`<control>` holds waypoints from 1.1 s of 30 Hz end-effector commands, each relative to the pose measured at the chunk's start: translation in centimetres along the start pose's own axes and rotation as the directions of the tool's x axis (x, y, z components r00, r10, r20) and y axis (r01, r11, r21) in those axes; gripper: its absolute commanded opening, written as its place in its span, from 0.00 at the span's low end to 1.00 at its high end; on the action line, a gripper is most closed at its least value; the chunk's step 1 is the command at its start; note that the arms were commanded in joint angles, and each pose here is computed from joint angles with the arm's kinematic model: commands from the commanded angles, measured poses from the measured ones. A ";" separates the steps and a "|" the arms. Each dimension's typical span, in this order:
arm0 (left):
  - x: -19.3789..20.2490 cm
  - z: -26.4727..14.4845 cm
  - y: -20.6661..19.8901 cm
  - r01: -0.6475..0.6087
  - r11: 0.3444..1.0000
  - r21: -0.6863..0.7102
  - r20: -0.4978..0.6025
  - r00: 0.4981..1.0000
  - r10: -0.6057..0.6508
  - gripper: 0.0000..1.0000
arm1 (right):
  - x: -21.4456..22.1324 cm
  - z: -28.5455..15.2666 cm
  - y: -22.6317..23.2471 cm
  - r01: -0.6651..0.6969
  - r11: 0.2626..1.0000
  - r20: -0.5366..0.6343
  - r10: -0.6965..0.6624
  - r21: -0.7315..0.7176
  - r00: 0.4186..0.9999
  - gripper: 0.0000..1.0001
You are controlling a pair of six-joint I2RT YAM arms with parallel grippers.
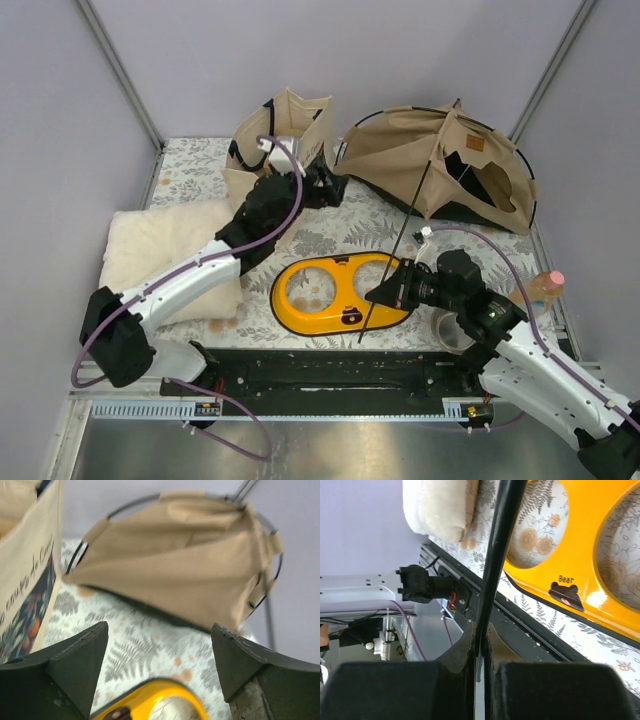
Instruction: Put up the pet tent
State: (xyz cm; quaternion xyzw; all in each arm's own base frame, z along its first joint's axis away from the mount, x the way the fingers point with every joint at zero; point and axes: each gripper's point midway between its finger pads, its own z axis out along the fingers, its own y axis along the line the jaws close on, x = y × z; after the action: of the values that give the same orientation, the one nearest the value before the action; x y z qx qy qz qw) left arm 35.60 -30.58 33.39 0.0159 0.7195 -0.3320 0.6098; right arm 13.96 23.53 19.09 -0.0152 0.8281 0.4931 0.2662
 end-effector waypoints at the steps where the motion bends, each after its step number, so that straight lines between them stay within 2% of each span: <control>1: 6.6 -1.4 1.0 -0.053 0.991 0.125 -0.103 0.992 0.066 0.86 | -2.2 -0.9 4.2 -0.013 0.996 0.038 0.017 -0.088 0.999 0.00; 3: 10.3 -1.8 1.8 -0.041 0.986 0.160 -0.169 0.983 0.068 0.87 | -2.8 -1.0 5.1 -0.019 0.995 0.049 0.024 -0.101 0.999 0.00; 6: 13.3 -1.8 1.6 0.030 0.976 0.214 -0.200 0.980 0.014 0.99 | -3.8 -1.3 6.4 -0.034 0.992 0.066 0.042 -0.119 0.997 0.00; 11: 16.1 -0.3 -1.0 0.124 0.937 0.327 -0.211 0.976 -0.056 0.99 | -5.2 -1.5 8.3 -0.040 0.989 0.083 0.052 -0.142 0.995 0.00; 13: 16.4 0.5 -2.4 0.154 0.917 0.367 -0.198 0.977 -0.085 0.99 | -5.5 -1.5 8.7 -0.041 0.990 0.086 0.053 -0.138 0.995 0.00; 17: 15.5 2.0 -4.7 0.217 0.872 0.439 -0.143 0.975 -0.170 0.92 | -5.9 -1.4 8.8 -0.060 0.989 0.094 0.074 -0.138 0.993 0.00; 23: 12.5 2.5 -6.8 0.250 0.815 0.522 0.025 0.951 -0.308 0.92 | -6.1 -1.4 9.0 -0.102 0.982 0.107 0.120 -0.161 0.987 0.00; 28: 11.9 2.7 -9.2 0.212 0.810 0.546 0.072 0.952 -0.298 0.89 | -6.1 -1.6 9.2 -0.120 0.977 0.109 0.140 -0.174 0.984 0.00; 33: 12.8 3.7 -11.3 0.201 0.807 0.555 0.045 0.962 -0.271 0.79 | -6.3 -1.7 9.8 -0.134 0.972 0.107 0.157 -0.195 0.982 0.00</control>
State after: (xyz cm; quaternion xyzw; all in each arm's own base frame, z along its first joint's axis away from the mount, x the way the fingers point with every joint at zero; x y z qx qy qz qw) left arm 30.66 -44.98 22.92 0.0796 0.6063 -0.5778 0.5406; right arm 15.59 25.38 27.56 0.0592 0.7919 0.5545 0.2488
